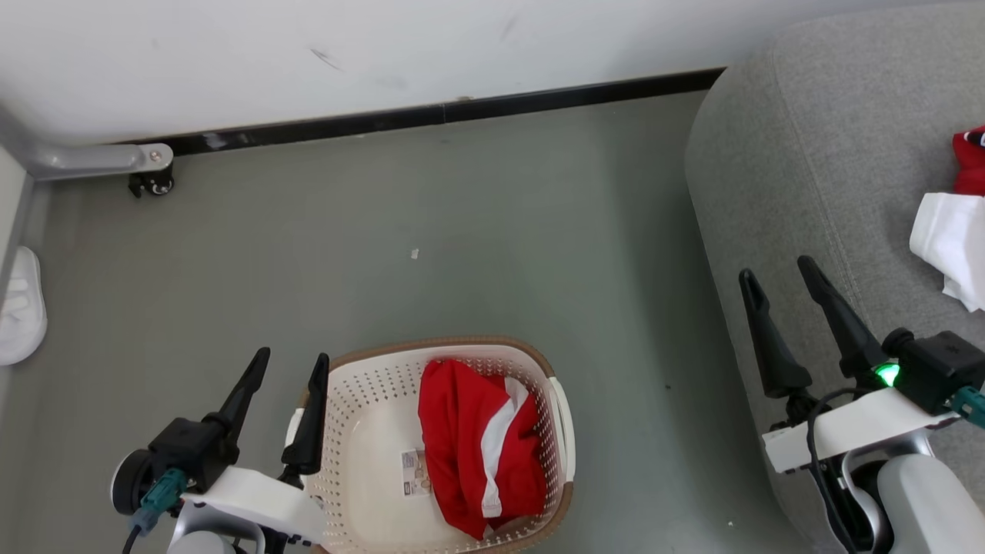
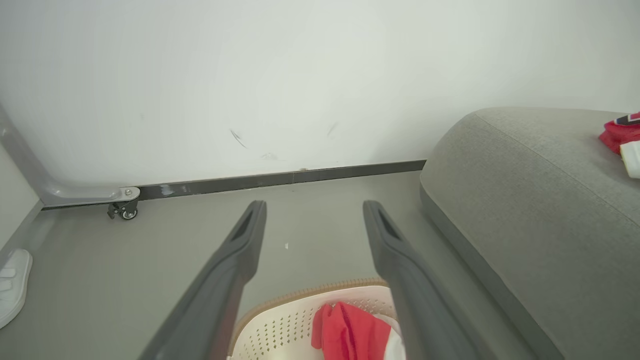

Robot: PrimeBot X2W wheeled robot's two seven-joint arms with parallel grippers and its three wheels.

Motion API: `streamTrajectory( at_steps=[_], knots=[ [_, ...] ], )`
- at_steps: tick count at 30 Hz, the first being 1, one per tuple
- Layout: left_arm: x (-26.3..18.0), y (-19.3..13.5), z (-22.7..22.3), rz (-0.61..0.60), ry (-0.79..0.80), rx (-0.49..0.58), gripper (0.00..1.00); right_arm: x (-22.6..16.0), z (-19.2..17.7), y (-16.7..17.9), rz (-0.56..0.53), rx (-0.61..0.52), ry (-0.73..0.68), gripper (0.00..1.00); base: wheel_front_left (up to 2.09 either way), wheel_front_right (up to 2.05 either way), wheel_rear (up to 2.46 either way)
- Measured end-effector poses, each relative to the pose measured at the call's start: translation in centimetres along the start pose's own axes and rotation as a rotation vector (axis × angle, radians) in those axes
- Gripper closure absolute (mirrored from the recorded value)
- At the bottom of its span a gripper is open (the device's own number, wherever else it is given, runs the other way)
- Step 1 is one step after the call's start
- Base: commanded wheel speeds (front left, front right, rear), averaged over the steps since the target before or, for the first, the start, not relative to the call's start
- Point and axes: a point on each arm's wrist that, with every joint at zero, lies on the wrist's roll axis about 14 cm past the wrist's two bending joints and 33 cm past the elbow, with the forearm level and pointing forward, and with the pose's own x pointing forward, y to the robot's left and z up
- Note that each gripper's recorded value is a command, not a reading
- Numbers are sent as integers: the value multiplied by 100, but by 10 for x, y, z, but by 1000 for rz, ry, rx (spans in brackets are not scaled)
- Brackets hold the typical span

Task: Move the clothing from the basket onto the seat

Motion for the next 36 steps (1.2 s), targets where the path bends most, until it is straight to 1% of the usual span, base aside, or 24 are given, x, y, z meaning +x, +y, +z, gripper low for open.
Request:
streamTrajectory(
  at_steps=[6, 11, 18, 25, 36],
  knots=[
    [8, -4, -17, -25, 46, -3, 0, 2, -10, -5, -13, -1, 24, 0, 0, 0, 0],
    [16, -7, -31, -41, 82, -3, 0, 14, -6, -9, -17, -7, 2, 0, 0, 0, 0],
    [27, -15, -52, -78, 135, -8, 0, 19, -14, -20, -44, -15, 13, 0, 0, 0, 0],
    [36, -19, -78, -114, 206, 0, 0, 34, -14, -25, -47, -23, -4, 0, 0, 0, 0],
    [43, -26, -123, -153, 324, -13, 0, 47, -23, -35, -61, -40, -1, 0, 0, 0, 0]
  ],
)
